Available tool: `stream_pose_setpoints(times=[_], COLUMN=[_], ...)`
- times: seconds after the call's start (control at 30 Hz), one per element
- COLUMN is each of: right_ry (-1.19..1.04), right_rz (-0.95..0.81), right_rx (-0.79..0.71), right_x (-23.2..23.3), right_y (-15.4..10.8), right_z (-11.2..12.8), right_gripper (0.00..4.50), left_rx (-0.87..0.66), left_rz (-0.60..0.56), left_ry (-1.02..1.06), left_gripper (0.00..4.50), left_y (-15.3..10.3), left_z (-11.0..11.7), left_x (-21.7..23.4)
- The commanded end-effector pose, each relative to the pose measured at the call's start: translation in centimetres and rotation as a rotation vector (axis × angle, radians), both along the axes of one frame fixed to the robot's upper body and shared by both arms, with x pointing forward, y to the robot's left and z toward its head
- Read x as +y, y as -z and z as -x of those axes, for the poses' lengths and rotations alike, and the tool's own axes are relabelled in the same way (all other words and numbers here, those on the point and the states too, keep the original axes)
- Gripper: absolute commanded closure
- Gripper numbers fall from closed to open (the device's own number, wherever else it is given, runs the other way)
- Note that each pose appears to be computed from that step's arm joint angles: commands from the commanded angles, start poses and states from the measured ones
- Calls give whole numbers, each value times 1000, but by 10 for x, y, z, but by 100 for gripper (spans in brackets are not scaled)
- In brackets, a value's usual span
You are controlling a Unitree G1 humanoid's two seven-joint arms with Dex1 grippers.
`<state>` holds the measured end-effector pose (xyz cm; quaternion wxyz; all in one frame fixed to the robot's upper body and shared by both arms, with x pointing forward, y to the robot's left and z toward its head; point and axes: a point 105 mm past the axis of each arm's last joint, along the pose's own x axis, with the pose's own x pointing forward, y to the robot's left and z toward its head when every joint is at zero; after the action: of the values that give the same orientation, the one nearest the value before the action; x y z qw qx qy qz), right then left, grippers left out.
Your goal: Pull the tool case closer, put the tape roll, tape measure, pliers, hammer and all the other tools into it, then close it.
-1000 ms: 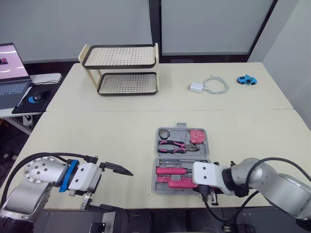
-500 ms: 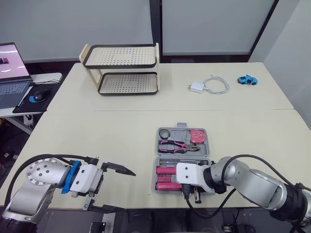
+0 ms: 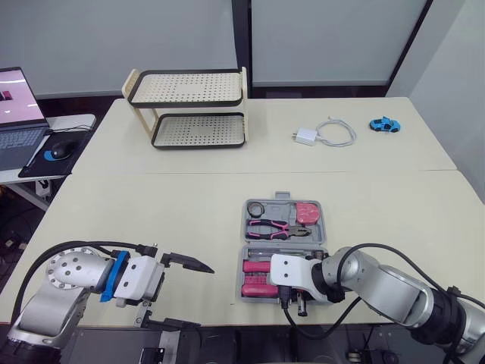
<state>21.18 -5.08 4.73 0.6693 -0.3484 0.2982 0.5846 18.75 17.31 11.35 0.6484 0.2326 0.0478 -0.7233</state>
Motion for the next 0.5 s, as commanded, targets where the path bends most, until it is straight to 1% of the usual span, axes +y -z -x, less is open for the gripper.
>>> stream_pose_setpoints(times=[0.03, 0.07, 0.13, 0.17, 0.27, 0.4, 0.47, 0.5], right_ry=[-40, -39, -44, -52, -72, -110, -104, -96], right_rz=[-13, -16, -26, -38, -83, -137, -161, -169], right_rx=[5, 4, -2, 2, 10, 37, 20, 4], right_x=[3, 3, 4, 4, 7, 7, 6, 5], right_y=[-1, -1, -4, -8, -21, -41, -46, -46], right_z=[5, 5, 4, 4, 5, 11, 9, 7], right_gripper=[390, 390, 317, 292, 193, 193, 193, 209], left_rx=[-17, -18, -18, -18, -17, -18, -19, -19], left_rz=[6, 6, 6, 6, 7, 12, 16, 17], left_ry=[17, 18, 18, 18, 20, 20, 18, 17], left_gripper=[0, 0, 0, 0, 0, 0, 0, 0], left_y=[-2, -2, -2, -2, -1, -1, -1, -1], left_z=[1, 1, 1, 1, 0, 0, 0, 0], left_x=[-6, -6, -6, -7, -8, -10, -11, -11])
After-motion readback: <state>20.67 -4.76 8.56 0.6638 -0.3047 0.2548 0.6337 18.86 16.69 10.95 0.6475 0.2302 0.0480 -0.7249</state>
